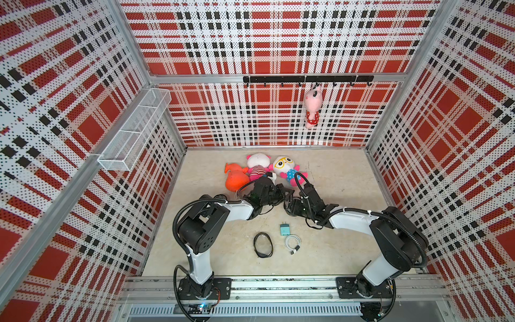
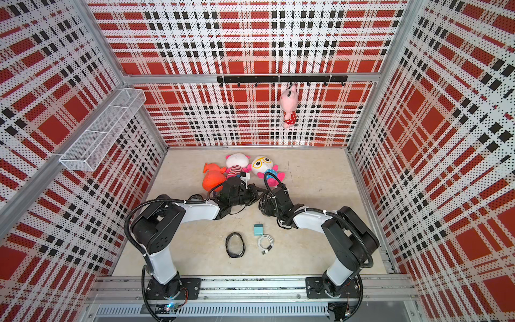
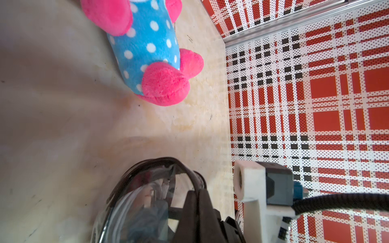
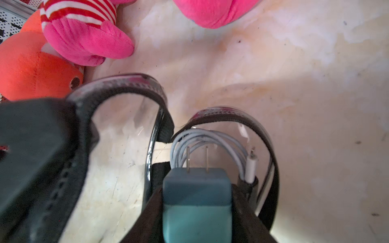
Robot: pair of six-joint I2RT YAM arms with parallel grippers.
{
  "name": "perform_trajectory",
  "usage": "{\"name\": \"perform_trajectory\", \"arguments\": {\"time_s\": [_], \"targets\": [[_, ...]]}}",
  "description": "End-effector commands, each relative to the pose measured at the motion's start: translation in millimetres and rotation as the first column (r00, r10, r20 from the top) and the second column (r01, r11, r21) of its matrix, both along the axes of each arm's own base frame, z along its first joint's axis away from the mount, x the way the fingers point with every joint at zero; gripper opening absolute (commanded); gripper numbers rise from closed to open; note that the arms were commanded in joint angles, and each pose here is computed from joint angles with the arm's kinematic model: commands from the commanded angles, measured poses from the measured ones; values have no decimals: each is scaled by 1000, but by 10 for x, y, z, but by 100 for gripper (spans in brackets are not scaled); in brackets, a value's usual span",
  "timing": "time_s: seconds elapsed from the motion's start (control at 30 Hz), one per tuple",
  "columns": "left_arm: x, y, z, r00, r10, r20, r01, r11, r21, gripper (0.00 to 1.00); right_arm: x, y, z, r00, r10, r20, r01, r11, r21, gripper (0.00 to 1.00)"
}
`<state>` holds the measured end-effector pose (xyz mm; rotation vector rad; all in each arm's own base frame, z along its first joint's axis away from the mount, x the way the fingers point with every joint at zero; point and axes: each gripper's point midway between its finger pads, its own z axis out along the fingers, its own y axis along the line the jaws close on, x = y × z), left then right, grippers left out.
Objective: Pack away charging kits
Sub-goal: Place the storage bag at the center of the board.
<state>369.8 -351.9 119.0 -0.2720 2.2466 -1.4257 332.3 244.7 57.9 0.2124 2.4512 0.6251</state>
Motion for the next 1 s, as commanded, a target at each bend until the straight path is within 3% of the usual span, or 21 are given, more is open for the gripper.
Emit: {"name": "perform_trajectory", "arguments": {"time_s": [0.0, 0.63, 0.97], "targets": [[-31, -27, -71, 1000, -18, -12, 18, 1000, -11, 0, 122, -60, 55, 998, -45, 33, 46, 999, -27, 39], [-2, -19, -45, 1000, -17, -1, 17, 1000, -12, 0, 147, -47, -24, 999, -43, 12, 43, 998, -53, 49], [13, -13, -20, 1000, -20, 15, 20, 1000, -9, 0, 115, -75, 37, 999, -45, 14, 45, 998, -50, 65]]}}
